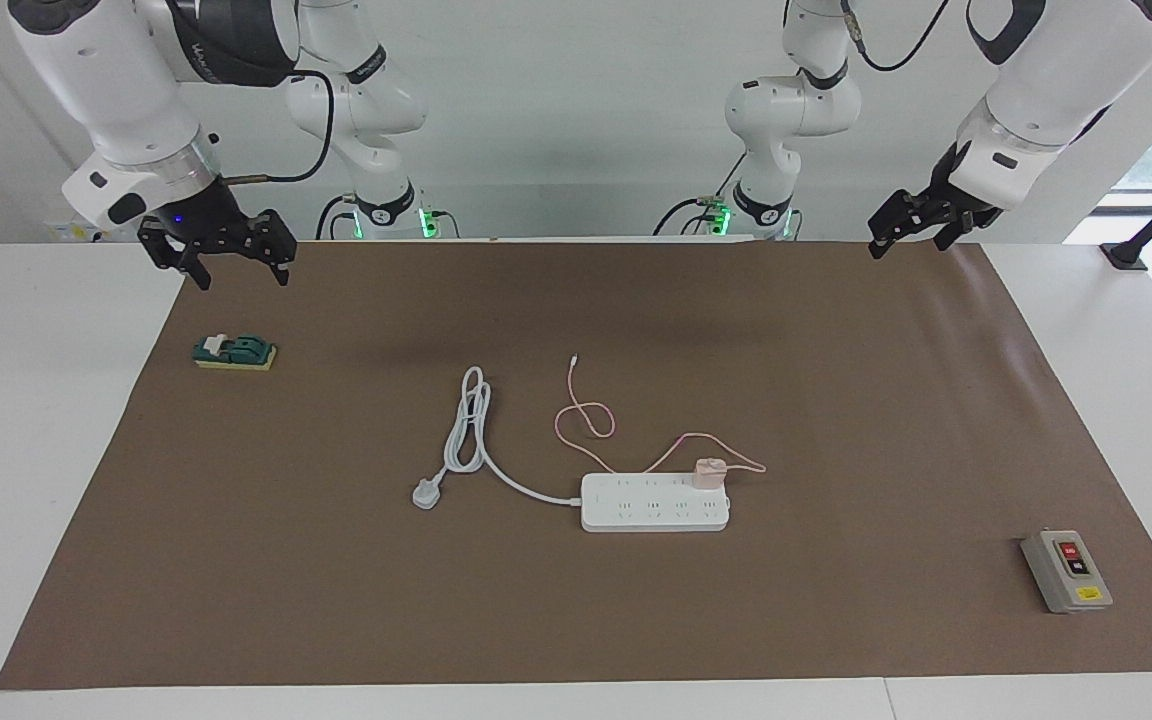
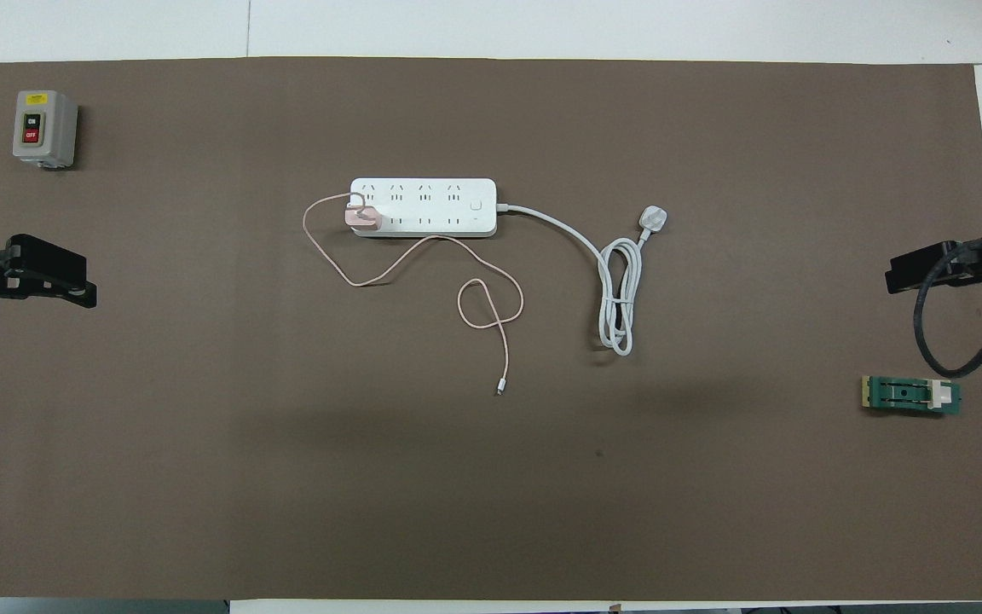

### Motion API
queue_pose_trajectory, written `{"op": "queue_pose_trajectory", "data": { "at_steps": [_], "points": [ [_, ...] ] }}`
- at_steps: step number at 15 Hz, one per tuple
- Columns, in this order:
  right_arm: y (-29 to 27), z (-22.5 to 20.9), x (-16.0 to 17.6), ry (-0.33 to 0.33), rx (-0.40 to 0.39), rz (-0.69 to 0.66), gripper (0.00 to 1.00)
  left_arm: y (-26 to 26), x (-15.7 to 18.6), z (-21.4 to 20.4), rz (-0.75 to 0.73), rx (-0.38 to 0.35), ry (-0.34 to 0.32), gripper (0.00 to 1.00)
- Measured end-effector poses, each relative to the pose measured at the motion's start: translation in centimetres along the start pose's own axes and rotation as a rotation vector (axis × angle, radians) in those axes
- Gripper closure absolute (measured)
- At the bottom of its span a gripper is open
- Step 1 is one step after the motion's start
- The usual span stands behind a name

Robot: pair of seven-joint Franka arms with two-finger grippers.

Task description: Unplug charger and place it aside

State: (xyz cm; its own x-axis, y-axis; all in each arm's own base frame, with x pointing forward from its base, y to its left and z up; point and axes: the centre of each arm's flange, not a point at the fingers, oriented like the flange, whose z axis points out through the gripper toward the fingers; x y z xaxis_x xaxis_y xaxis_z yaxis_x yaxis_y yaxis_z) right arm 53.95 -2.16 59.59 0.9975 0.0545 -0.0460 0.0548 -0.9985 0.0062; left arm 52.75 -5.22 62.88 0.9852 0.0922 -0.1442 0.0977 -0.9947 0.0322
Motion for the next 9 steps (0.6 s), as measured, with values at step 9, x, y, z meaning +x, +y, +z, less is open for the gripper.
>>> {"op": "queue_pose_trajectory", "data": {
  "at_steps": [9],
  "points": [
    [0.00, 0.13, -0.21, -0.017, 0.002, 0.002, 0.00, 0.00, 0.00, 0.00, 0.000, 0.000, 0.000, 0.00]
  ]
}}
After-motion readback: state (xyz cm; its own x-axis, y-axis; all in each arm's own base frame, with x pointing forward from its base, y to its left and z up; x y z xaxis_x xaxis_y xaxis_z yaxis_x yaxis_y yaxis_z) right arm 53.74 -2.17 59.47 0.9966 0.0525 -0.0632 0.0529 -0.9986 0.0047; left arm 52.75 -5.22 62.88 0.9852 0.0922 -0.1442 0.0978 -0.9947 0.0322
